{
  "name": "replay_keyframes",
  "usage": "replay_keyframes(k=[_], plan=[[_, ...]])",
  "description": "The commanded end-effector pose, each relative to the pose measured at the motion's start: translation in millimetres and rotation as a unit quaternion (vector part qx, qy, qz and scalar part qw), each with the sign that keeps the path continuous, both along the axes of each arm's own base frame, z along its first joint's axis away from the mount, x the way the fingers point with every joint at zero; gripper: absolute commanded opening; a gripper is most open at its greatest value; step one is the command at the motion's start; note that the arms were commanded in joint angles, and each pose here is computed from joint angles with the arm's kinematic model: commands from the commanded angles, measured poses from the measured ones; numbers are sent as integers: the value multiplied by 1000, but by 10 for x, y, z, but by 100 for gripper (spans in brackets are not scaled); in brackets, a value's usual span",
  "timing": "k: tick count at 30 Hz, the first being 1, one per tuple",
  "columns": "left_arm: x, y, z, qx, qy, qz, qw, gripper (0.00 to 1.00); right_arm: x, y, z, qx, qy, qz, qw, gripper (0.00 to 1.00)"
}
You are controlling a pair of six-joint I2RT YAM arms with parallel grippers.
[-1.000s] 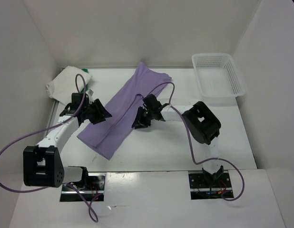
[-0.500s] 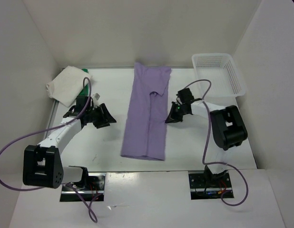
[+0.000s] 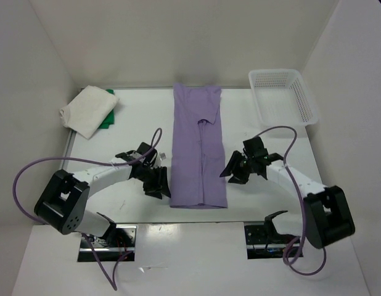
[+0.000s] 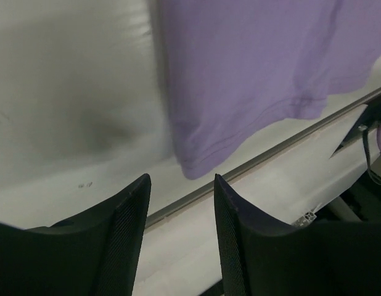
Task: Fold and stack the t-shirts
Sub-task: Rotate the tshirt 90 degrees, then grab the bottom of the folded rectangular tshirt with both arms
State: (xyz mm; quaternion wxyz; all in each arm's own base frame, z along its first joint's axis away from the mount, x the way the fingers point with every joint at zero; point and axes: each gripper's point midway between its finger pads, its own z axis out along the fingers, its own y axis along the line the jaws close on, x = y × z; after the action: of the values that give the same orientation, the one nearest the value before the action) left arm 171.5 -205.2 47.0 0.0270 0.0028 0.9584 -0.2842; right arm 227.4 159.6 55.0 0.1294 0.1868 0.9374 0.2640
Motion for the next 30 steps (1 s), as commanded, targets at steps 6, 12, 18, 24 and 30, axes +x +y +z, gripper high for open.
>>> replay_keyframes(k=[6,12,18,24,30], plan=[[-286,5,-213,13,71,7,997,53,-848,31,-187,21,96,-101,990,44],[-289,-30,-323,9,86,9,996,55,-1029,68,-257,61,104,-115,986,42],[-129,-165,-208,-18,68,12,997,57,-1007,9,-353,32,100,-117,988,42],[-149,-155,-160,-25,62,34,997,51,-955,13,-379,28,92,-115,989,43],[-229,-200,-261,-35,99,21,994,41,-960,26,-425,27,93,-105,990,31]])
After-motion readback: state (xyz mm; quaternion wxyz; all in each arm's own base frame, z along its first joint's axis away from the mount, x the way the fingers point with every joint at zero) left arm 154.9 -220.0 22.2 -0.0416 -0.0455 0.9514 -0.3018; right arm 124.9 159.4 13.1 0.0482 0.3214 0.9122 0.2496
